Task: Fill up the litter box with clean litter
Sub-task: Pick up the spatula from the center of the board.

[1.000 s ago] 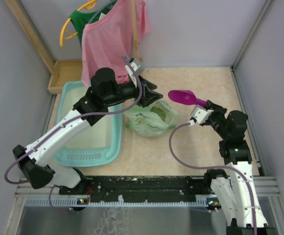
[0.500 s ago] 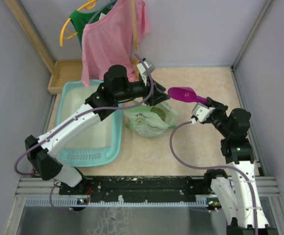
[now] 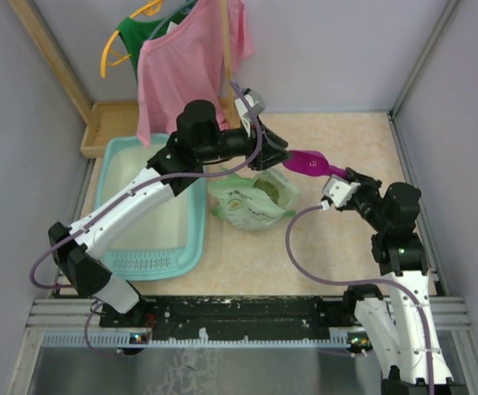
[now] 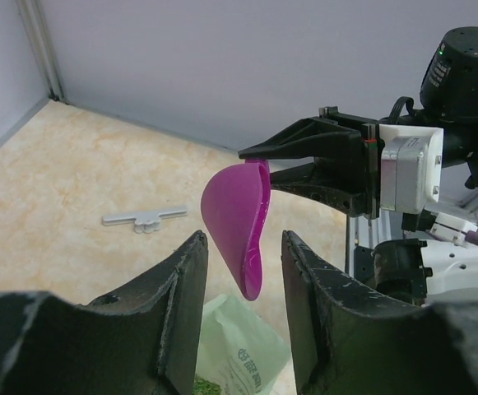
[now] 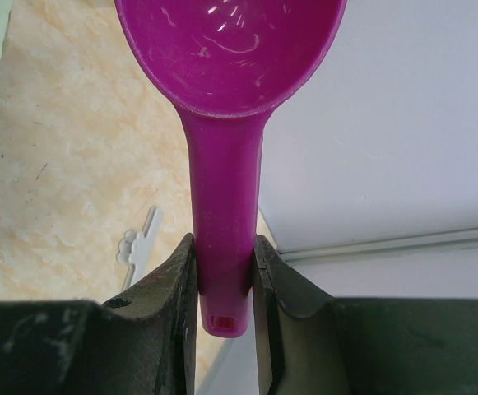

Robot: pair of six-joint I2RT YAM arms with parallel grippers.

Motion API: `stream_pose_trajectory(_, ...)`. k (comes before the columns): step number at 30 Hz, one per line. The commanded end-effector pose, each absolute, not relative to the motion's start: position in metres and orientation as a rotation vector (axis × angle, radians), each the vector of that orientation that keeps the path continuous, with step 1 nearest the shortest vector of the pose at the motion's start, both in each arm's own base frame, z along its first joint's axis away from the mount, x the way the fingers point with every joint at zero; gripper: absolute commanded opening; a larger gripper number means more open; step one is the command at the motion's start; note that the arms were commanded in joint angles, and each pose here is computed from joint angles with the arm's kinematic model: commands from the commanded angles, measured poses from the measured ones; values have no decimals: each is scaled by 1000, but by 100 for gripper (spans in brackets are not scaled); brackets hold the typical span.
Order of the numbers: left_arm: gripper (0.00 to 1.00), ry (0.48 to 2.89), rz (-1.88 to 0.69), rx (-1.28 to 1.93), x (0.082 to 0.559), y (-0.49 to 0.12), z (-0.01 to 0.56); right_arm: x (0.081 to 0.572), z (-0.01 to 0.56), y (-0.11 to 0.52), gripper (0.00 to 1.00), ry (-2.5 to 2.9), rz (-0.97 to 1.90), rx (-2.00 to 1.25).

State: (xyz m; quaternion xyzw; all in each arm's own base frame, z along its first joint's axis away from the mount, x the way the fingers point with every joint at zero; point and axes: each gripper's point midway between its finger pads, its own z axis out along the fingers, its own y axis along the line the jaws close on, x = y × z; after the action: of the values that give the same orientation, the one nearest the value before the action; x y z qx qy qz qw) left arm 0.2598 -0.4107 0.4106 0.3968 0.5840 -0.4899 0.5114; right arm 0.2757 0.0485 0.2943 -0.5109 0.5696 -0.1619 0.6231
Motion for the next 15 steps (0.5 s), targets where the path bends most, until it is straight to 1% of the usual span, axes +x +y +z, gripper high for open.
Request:
stream_pose_trajectory(1, 47, 1378, -1218, 992, 255, -418, 416, 272, 334, 52, 0, 1211, -401, -1140)
stream_pose_trajectory(9, 45, 1396, -1219, 990, 257, -420, 411, 274, 338, 54, 0, 1200, -399, -1140)
stream_pose_trajectory(15, 32, 1426, -1251, 996, 258, -426, 407, 275, 339, 55, 0, 1194, -398, -1144)
